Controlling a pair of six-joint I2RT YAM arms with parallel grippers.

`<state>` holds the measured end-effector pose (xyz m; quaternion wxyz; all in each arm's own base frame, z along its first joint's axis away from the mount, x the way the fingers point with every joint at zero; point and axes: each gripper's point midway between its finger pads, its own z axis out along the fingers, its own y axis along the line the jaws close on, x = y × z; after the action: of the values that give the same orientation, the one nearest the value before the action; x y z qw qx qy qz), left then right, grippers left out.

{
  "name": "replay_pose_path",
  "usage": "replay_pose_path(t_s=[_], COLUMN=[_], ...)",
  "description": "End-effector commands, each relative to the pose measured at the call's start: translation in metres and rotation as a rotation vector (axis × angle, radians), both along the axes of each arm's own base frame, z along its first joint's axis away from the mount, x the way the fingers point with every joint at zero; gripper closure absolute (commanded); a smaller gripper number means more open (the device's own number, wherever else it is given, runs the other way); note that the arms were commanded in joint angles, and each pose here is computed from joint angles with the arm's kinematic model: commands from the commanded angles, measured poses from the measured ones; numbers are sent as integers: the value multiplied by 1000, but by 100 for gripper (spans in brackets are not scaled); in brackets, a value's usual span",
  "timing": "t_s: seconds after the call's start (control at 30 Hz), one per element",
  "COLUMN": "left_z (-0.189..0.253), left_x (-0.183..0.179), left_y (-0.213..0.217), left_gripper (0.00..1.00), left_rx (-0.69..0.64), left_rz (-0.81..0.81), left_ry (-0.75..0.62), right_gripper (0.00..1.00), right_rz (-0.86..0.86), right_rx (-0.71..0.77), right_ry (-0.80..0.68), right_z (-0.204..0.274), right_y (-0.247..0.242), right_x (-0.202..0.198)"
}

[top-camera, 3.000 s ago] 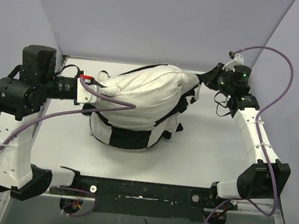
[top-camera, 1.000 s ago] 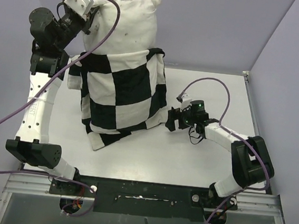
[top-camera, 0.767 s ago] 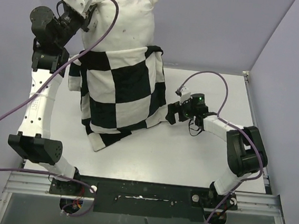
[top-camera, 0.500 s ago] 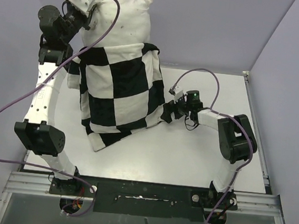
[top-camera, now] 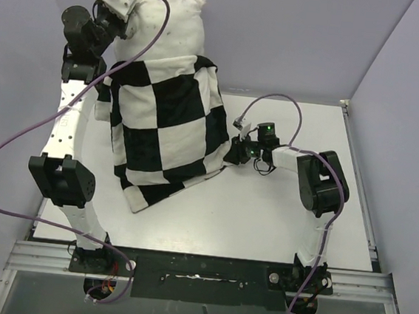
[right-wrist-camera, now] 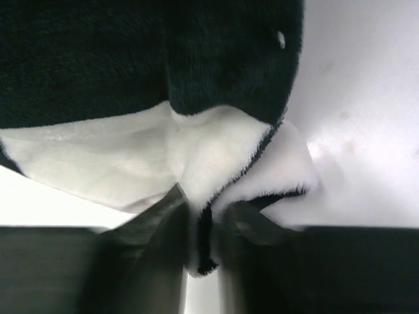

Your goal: Remove the pillowcase from the pillow

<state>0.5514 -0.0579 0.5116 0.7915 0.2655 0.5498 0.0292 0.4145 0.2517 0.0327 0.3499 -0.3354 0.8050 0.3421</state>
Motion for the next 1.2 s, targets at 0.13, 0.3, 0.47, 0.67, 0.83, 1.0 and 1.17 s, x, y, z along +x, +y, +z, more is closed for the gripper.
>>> replay_pose_path(t_s=[0.13, 0.3, 0.47, 0.67, 0.83, 1.0, 1.17], left_z=[104, 145, 189, 220, 234, 234, 224], left_x=[-46, -77, -118, -159, -182, -185, -181], left_y=[27, 53, 94, 145, 181, 198, 213], left_gripper=[100, 100, 100, 100, 100, 100, 100], left_rx=[15, 13, 15, 20, 35, 52, 65], left_rz=[86, 158, 253, 370, 476, 540, 573], left_ry=[-314, -400, -516, -587, -619, -597, -557], right_gripper=[100, 100, 100, 100, 100, 100, 100], right_rz=[-154, -364, -580, -840, -1003, -1149, -1246], right_rx=[72, 85, -30, -83, -119, -144, -198], right_ry=[243, 352, 448, 495, 508, 546, 538], right_z=[-2, 3, 5, 24, 29, 27, 21], right_y=[-12, -44, -87, -153, -208, -263, -294], right_x=[-42, -52, -64, -76, -87, -95, -106])
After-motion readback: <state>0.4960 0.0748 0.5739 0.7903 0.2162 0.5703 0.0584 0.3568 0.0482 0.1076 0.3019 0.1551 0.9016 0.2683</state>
